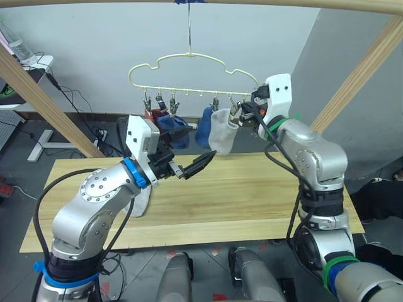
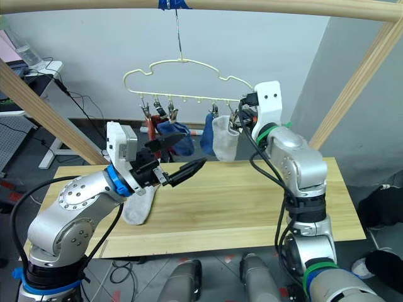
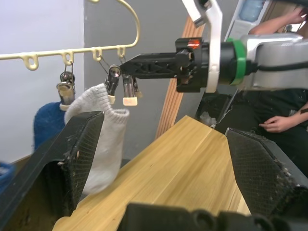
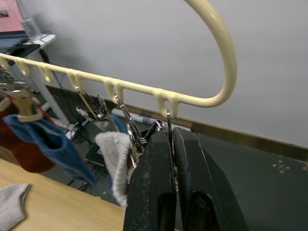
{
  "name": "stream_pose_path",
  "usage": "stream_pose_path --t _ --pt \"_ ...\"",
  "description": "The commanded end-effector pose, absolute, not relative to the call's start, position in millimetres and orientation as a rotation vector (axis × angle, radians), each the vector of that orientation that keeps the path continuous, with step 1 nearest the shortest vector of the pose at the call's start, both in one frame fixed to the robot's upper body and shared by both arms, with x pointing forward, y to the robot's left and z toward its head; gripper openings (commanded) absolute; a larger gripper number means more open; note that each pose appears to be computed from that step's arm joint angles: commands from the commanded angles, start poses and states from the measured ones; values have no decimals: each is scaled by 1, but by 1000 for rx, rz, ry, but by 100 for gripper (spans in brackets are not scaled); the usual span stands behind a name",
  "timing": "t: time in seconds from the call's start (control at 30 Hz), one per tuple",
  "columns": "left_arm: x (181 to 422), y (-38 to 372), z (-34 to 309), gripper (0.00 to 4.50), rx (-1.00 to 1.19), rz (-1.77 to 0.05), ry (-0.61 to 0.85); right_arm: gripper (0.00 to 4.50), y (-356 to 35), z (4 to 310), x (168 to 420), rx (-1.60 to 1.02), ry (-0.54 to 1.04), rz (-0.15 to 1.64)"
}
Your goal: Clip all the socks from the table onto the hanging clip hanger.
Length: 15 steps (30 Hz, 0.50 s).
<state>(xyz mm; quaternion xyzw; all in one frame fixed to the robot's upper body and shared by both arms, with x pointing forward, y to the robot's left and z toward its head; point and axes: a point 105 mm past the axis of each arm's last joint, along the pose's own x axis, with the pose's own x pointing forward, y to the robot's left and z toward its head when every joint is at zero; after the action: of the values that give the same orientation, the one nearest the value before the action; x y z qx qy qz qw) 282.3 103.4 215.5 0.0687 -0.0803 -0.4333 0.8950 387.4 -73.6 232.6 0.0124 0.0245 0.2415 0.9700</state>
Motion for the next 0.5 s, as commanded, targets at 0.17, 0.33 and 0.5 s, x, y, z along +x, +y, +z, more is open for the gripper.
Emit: stream_pose_path --t 0.17,0.33,0.5 --pt "280 105 218 450 159 -909 -181 4 -67 237 378 199 150 600" --pt "283 117 198 450 141 -893 -94 4 -80 244 375 268 231 646" --pt "291 140 171 450 164 -802 -23 4 -85 249 370 287 288 694"
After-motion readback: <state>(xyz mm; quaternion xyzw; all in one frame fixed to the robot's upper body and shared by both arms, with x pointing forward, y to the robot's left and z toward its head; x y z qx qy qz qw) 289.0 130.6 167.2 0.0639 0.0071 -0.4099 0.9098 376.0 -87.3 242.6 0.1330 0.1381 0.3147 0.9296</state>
